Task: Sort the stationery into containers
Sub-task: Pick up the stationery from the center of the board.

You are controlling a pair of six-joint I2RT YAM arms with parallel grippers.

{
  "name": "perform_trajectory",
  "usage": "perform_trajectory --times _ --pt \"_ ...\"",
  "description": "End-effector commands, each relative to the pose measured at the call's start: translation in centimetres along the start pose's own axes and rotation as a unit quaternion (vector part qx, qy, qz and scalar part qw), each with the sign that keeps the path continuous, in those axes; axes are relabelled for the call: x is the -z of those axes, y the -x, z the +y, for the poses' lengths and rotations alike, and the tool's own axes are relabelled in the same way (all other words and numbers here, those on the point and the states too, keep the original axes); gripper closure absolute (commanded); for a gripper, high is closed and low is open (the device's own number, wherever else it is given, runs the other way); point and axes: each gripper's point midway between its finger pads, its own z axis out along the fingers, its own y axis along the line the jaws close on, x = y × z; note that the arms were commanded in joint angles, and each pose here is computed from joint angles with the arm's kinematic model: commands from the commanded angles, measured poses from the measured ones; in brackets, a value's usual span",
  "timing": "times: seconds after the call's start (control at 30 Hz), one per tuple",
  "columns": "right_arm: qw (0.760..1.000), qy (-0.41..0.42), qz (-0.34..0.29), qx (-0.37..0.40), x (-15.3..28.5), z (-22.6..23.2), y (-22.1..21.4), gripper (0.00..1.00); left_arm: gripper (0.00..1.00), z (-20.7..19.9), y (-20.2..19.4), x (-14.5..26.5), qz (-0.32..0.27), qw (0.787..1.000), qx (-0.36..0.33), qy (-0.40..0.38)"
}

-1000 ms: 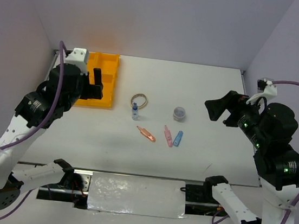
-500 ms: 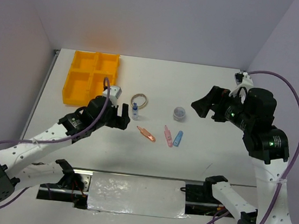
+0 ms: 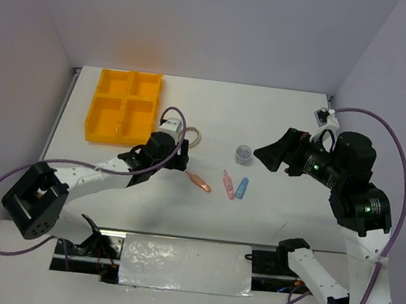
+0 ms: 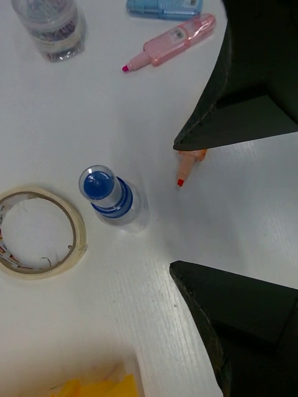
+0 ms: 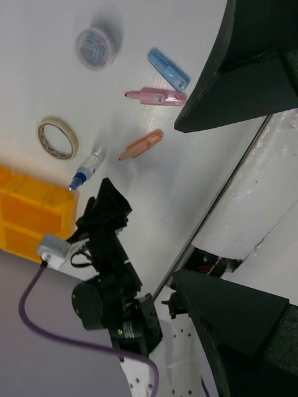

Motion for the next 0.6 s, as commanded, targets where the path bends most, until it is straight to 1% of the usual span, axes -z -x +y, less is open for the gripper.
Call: perform_trajectory --times 0.0,0.2,0.3,0.47,0.57 --pt "0.999 0.036 -0.011 0.002 0.6 1.5 0.2 0.00 0.16 -1.2 4.2 -0.9 -0.067 0.998 0.000 -0.003" --pt "0.999 0.048 -0.003 0.000 1.3 2.0 -0.6 0.00 0.20 -2.0 6.0 -2.3 -0.079 0.997 -0.018 0.000" --pt "0.999 0.046 -0.001 0.006 1.5 2.0 -0.7 0.00 0.21 -2.1 5.9 -3.1 -0.074 0.997 -0.024 0.004" --pt "0.999 0.052 0.003 0.005 1.8 2.3 -0.8 0.00 0.30 -1.9 5.3 -4.3 -0.063 0.997 -0.033 0.015" --pt "0.999 0.054 0.003 0.003 1.8 2.4 -0.8 0.00 0.31 -1.9 5.0 -4.5 -0.056 0.998 -0.033 0.019"
